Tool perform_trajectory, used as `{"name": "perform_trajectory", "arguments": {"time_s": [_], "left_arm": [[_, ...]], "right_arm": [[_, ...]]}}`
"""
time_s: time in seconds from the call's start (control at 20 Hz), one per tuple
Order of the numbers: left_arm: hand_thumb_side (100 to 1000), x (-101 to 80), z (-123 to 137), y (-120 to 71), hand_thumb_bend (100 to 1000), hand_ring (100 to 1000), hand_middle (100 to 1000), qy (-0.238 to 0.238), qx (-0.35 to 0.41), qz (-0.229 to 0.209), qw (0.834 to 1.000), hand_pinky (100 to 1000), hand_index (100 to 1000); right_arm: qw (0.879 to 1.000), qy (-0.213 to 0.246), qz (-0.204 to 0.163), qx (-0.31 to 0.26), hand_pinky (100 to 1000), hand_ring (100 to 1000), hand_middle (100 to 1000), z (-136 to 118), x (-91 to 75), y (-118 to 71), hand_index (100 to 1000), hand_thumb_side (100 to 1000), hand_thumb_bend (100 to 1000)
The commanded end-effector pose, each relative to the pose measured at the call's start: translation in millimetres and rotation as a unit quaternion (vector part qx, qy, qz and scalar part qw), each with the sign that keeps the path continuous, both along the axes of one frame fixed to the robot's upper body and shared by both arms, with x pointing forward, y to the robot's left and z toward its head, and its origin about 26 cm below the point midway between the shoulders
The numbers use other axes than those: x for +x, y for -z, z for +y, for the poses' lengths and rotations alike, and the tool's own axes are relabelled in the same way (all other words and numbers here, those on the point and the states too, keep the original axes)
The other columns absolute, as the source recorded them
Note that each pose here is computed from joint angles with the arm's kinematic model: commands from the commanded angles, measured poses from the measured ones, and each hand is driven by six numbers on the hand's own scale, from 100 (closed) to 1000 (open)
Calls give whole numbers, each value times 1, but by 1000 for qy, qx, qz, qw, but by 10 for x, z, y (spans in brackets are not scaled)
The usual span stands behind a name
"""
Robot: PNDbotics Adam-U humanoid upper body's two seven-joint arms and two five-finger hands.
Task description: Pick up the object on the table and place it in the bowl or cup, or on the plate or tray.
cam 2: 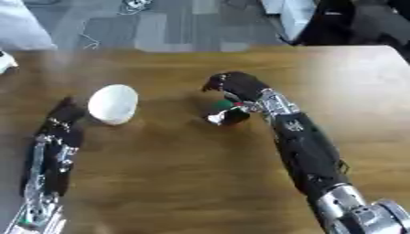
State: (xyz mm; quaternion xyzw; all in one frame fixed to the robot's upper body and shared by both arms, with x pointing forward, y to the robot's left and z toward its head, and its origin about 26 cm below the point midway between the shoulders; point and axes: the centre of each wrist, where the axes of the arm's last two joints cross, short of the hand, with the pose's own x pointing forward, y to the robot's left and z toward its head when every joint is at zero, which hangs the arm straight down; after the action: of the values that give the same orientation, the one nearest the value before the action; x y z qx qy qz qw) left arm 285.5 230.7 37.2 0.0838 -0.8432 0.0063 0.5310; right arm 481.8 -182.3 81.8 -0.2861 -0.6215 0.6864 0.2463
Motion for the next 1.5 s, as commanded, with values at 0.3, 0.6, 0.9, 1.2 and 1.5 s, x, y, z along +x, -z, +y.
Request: {"name": "perform_trajectory", "arguments": {"time_s": [0.3,0.6,0.9,1.2,1.5], "left_arm": [[662,7,1,-61,681,847,917,-6,-5,-12,1000,1000,809],[665,0,-2,-58,683,847,916,-8,-7,-12,1000,1000,807],[666,-2,-11,-58,684,847,916,-7,-9,-12,1000,1000,806],[667,4,-22,-68,685,847,915,-6,-10,-14,1000,1000,804],[666,10,-27,-75,685,844,912,-5,-10,-16,1000,1000,802]], "right_arm": [[1000,-1,10,-13,811,747,734,-84,41,-95,845,688,549],[1000,-7,28,-10,838,751,725,-165,51,-74,837,697,568],[999,8,38,-5,843,749,719,-259,61,-69,832,691,560],[999,17,32,13,674,485,536,-306,50,-46,759,504,468],[999,29,4,45,375,166,138,-304,39,-6,602,372,241]]}}
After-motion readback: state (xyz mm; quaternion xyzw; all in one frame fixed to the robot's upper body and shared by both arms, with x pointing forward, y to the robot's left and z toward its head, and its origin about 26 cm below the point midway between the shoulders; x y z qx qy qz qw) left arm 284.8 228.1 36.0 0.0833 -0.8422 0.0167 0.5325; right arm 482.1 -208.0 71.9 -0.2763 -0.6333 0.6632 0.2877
